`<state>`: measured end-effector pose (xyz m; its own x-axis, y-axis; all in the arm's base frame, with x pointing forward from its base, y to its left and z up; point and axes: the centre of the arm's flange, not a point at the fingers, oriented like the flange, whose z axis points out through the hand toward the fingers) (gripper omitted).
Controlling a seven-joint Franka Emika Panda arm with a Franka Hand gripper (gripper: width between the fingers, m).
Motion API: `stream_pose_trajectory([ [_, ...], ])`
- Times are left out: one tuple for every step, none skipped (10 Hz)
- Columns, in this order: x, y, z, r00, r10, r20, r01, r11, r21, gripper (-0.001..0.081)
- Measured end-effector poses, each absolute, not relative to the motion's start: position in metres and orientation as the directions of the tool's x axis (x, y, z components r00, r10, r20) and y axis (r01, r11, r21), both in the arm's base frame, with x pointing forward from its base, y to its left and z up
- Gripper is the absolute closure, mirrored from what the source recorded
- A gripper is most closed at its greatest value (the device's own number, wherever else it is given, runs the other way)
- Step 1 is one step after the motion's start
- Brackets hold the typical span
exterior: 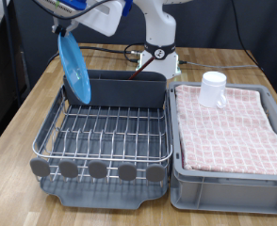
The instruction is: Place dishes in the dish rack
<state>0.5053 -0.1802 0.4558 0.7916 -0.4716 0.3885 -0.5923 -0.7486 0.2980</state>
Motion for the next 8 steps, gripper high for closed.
stream_pose_trajectory([
  [0.5062,-0.1788,0.4564,0.795,-0.466,0.389,-0.586,-0.756,0.293,0.079],
  [0.5068,-0.1774,0.4565,0.796,-0.464,0.388,-0.583,-0.759,0.289,0.079],
  [0.5068,-0.1776,0.4557,0.797,-0.464,0.387,-0.583,-0.758,0.292,0.079],
  [0.5072,-0.1773,0.4548,0.799,-0.46,0.386,-0.58,-0.758,0.297,0.079],
  [0.5082,-0.1761,0.4546,0.802,-0.453,0.39,-0.576,-0.761,0.299,0.079],
  [0.5089,-0.1747,0.4539,0.803,-0.452,0.39,-0.574,-0.762,0.3,0.079],
  [0.5097,-0.1732,0.4528,0.805,-0.448,0.388,-0.571,-0.763,0.303,0.079],
  [0.5108,-0.1719,0.4506,0.809,-0.442,0.387,-0.566,-0.763,0.311,0.079],
])
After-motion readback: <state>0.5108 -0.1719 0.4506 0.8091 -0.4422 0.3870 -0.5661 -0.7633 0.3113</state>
